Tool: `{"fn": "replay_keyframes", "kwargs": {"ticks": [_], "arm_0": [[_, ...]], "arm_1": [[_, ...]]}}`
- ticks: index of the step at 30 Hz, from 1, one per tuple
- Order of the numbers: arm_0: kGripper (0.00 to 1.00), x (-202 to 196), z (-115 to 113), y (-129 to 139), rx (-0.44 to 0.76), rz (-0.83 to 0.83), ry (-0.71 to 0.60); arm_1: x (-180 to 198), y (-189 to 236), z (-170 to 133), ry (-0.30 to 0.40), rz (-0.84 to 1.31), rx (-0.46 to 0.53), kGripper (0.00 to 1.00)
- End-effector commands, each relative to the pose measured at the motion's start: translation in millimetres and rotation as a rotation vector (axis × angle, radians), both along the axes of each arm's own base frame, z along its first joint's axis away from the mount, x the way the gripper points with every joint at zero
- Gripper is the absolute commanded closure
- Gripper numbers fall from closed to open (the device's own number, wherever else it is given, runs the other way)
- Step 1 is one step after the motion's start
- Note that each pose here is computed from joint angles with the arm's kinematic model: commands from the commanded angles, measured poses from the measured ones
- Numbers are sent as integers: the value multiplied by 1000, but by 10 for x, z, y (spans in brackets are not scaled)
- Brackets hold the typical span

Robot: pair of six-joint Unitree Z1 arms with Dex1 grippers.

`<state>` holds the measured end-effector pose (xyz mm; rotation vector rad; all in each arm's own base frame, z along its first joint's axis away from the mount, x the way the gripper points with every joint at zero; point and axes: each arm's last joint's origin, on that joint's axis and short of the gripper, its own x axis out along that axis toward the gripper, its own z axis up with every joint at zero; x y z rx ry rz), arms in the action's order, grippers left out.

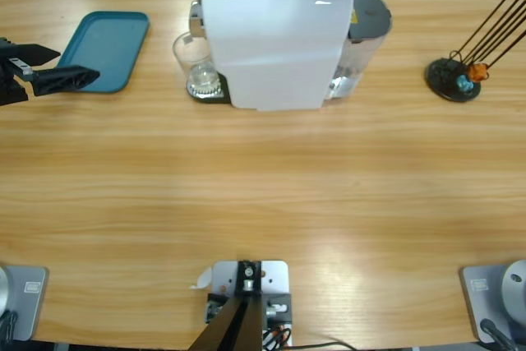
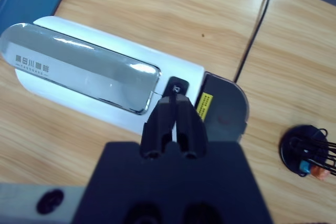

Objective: Pour coffee

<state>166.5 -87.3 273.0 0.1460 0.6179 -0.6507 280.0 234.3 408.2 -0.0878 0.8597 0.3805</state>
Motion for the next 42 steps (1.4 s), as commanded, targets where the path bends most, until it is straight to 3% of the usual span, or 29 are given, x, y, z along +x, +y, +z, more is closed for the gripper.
{"fn": "replay_keyframes", "kwargs": {"ticks": [1,42], "arm_0": [[0,-54,-96,4,30,36,19],[0,150,-186,-133,32,24,28]], "arm_1": [[162,95,-228,59,-2,-37,1000],[252,-33,-357,54,-13,-53,1000]]}}
